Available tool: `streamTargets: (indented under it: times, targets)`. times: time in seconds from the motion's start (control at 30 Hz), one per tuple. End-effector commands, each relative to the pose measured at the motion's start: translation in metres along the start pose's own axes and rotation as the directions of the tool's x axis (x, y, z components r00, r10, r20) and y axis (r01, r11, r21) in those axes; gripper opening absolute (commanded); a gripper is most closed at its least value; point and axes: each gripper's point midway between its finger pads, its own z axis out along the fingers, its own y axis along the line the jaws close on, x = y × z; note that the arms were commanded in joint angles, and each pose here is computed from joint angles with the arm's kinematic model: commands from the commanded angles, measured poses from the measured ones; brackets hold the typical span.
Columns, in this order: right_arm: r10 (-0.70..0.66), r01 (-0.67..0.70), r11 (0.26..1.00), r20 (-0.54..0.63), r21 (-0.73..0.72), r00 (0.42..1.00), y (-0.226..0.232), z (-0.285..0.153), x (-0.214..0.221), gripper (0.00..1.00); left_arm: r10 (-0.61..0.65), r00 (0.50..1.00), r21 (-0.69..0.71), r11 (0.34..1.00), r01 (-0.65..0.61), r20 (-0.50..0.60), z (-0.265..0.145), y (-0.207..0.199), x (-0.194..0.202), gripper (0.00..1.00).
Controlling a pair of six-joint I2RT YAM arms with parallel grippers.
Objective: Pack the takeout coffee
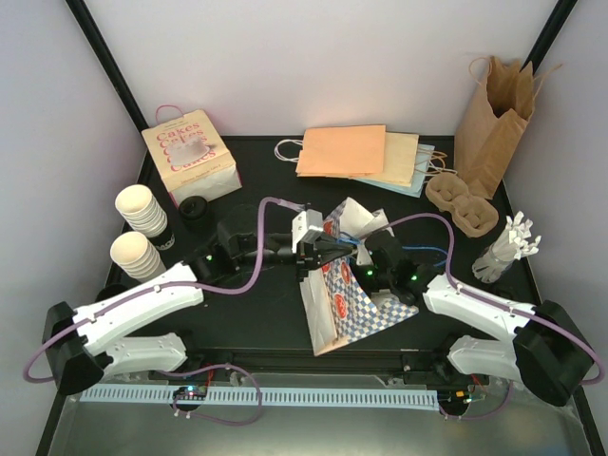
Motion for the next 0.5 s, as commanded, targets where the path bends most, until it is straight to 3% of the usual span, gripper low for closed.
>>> streamTargets:
  times: [0.0,0.47]
  targets:
    - [0.036,-0.041,0.995,0.055,0.091,0.998,-0.015,-0.002,-0.008,0.01,0.119,0.983,-0.008,0.993,-0.119,0.138,-0.022,-0.019,-0.058,0.02]
    - [-0.032,-0.015,0.953,0.151,0.302,0.988,-0.040,-0.021,-0.025,0.01,0.166,0.975,-0.067,0.985,-0.157,0.148,-0.042,-0.026,-0.075,0.02]
